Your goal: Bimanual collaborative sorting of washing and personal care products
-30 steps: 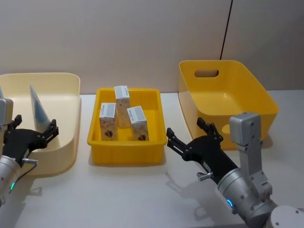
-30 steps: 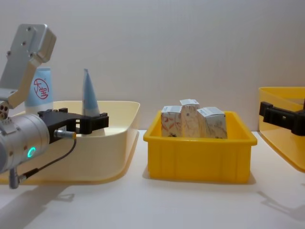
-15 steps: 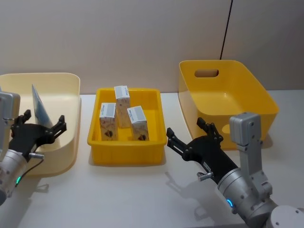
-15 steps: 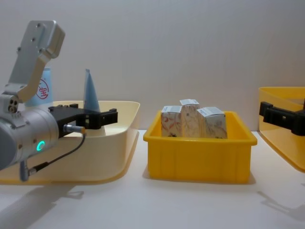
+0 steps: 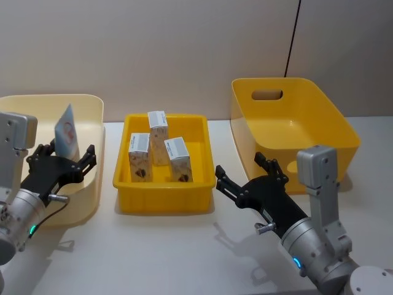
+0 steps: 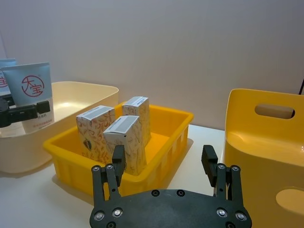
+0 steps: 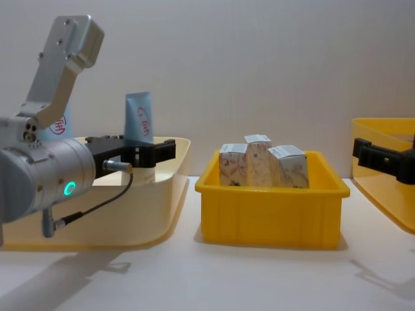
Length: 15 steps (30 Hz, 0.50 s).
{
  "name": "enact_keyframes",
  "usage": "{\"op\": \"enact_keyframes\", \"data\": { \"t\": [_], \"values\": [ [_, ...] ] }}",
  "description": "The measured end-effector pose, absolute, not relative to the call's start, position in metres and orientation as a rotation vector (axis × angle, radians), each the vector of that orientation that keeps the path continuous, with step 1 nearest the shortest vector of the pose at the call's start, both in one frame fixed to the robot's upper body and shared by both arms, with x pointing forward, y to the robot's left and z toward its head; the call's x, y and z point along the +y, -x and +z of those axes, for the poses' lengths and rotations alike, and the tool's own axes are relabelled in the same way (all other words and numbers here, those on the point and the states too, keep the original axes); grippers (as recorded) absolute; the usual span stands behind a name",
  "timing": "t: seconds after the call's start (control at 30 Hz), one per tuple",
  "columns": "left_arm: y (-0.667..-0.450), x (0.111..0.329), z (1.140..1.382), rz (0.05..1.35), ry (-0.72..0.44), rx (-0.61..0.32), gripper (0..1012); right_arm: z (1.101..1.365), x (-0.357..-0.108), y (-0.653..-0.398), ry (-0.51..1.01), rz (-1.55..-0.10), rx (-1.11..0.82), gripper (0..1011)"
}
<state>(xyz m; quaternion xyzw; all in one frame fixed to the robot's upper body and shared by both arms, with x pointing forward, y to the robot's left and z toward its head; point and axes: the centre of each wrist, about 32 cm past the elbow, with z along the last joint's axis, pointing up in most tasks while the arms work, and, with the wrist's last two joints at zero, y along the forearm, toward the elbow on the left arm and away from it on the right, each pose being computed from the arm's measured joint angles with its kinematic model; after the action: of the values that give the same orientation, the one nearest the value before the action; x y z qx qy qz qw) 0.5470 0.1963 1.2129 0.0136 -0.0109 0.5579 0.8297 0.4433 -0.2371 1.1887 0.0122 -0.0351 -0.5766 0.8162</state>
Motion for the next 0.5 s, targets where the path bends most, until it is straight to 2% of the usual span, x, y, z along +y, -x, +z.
{"op": "enact_keyframes", "data": {
  "t": [0.17,0.4,0.43,0.47,0.5],
  "values": [
    [-0.5468,0.1950,1.2142,1.173,-0.027,-0.022,705,1.1887,-0.2371,-0.4433,-0.026,-1.229,-0.075,1001],
    [-0.5466,0.1939,1.2153,1.164,-0.025,-0.021,455,1.1887,-0.2371,-0.4433,-0.026,-1.229,-0.075,1001],
    [-0.5466,0.1938,1.2155,1.163,-0.025,-0.021,455,1.1887,-0.2371,-0.4433,-0.026,-1.229,-0.075,1001],
    [-0.5467,0.1937,1.2156,1.162,-0.025,-0.021,394,1.1887,-0.2371,-0.4433,-0.026,-1.229,-0.075,1001],
    [-0.5467,0.1937,1.2157,1.162,-0.025,-0.021,394,1.1887,-0.2371,-0.4433,-0.026,-1.229,-0.075,1001]
  ]
}}
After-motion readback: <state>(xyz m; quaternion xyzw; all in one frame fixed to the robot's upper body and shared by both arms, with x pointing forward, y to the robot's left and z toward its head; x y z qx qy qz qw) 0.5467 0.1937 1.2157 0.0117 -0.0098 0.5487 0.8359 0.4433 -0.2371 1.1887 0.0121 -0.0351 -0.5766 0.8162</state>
